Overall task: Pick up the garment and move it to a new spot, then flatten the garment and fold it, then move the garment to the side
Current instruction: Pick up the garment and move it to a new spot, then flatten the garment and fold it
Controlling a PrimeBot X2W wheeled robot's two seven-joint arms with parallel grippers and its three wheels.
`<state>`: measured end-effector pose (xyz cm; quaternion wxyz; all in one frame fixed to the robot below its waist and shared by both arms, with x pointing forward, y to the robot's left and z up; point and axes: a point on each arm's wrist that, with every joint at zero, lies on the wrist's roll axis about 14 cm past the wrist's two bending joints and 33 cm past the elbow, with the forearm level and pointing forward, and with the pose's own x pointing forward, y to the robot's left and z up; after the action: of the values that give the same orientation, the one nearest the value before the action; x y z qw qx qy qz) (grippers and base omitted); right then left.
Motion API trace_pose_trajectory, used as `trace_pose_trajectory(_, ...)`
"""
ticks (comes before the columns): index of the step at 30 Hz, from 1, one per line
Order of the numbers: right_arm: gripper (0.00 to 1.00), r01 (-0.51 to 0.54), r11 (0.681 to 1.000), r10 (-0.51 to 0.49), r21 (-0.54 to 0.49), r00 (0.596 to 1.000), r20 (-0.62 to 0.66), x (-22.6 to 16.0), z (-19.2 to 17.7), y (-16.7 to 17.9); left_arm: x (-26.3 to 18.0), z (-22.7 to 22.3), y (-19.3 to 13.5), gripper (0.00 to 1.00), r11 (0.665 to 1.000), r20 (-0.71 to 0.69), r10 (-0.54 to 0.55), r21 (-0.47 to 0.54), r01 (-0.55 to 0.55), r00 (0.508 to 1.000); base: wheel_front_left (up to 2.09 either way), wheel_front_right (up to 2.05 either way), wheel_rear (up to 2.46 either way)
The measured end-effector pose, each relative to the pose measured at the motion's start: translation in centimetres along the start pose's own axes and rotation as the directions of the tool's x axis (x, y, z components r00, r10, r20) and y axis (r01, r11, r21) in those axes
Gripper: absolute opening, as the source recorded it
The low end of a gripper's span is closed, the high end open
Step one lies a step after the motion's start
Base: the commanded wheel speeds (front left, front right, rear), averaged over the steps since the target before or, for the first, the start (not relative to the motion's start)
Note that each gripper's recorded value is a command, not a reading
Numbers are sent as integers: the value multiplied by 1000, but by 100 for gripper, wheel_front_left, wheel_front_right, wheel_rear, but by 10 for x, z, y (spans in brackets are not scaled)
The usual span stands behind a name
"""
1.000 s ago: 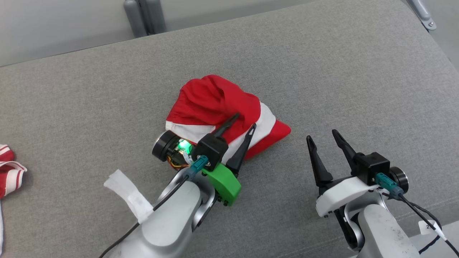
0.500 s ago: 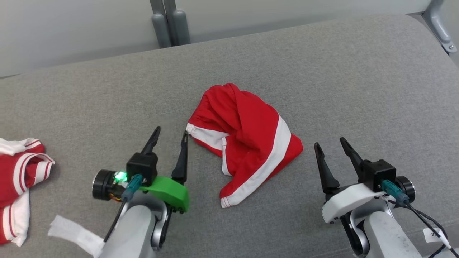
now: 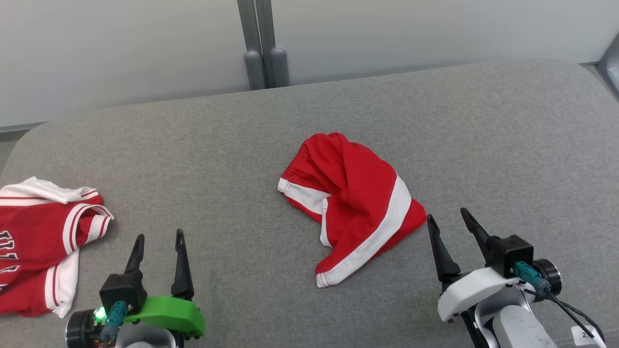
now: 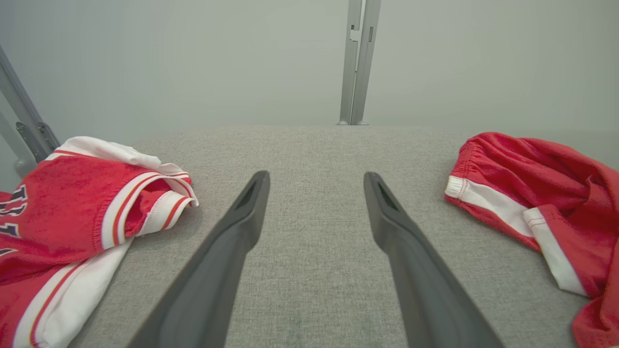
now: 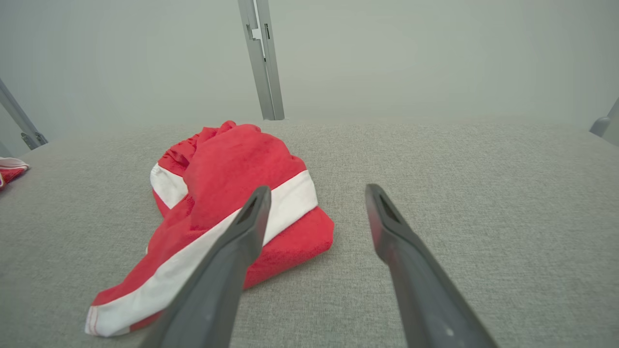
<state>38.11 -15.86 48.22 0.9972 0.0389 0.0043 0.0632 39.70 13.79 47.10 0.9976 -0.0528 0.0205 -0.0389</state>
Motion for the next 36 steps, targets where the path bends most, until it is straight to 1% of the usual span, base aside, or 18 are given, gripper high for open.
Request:
trace_pose_trajectory(4,100,-12,1000,12,0,1000,7,-1,2,4,-15,-3,15,100,999,-7,36,5,-36,999,0,0,0)
trace_pose_trajectory(8,100,-15,1000,15,1,1000,0,-3,0,6,-25,-11,19,100,999,-29,47,2,-47,998,0,0,0)
trace_pose_trajectory(12,100,-17,1000,17,2,1000,-9,-5,-3,7,-27,-14,11,100,999,-39,31,-19,-32,999,0,0,0)
trace_pose_trajectory(22,100,-24,1000,24,1,1000,-16,-5,-6,9,-27,-18,-1,100,1000,-50,-4,-21,3,999,0,0,0)
trace_pose_trajectory(24,100,-23,1000,23,2,1000,-19,-5,-7,9,-29,-23,-12,100,998,-67,-47,-36,44,997,0,0,0)
trace_pose_trajectory(26,100,-23,1000,23,2,999,-23,-6,-8,9,-31,-30,-26,100,992,-90,-104,-75,97,991,0,0,0)
trace_pose_trajectory(30,100,-16,1000,16,2,999,-30,-7,-10,6,-37,-48,-61,100,967,-143,-237,-131,219,961,0,0,0)
trace_pose_trajectory(32,100,-5,1000,5,0,999,-34,-8,-11,3,-42,-57,-82,100,943,-169,-307,-188,275,936,0,0,0)
trace_pose_trajectory(36,100,25,1000,-26,-8,999,-35,-8,-11,-8,-40,-63,-118,100,897,-186,-422,-226,380,887,0,0,0)
